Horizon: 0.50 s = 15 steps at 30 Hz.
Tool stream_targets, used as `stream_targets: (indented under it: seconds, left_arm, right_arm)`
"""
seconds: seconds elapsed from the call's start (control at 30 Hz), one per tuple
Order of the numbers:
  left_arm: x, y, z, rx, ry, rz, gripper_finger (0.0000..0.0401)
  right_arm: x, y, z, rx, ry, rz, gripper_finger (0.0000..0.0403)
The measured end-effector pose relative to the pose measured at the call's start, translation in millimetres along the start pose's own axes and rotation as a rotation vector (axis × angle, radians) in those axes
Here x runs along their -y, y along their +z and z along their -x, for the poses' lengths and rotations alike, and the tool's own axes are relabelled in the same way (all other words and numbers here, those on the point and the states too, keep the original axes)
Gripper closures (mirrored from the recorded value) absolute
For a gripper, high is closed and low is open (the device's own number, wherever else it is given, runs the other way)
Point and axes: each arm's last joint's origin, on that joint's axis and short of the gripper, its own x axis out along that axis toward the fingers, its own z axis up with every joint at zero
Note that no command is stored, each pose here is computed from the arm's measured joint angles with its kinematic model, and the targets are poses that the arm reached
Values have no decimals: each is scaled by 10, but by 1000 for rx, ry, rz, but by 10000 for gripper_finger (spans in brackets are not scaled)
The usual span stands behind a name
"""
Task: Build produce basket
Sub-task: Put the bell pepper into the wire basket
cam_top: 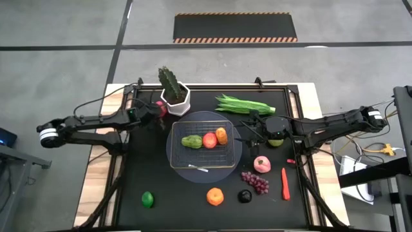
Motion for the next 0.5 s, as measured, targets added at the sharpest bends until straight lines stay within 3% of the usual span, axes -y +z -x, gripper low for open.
stream_targets:
  seconds: [0.1,0.5]
  left_arm:
    - [-6,34,-3,35,18,-38,136]
    - [22,-42,-204,-85,108,-78,136]
  right_arm:
    - [0,0,0,0,0,1,174]
    - [0,1,0,1,0,32,174]
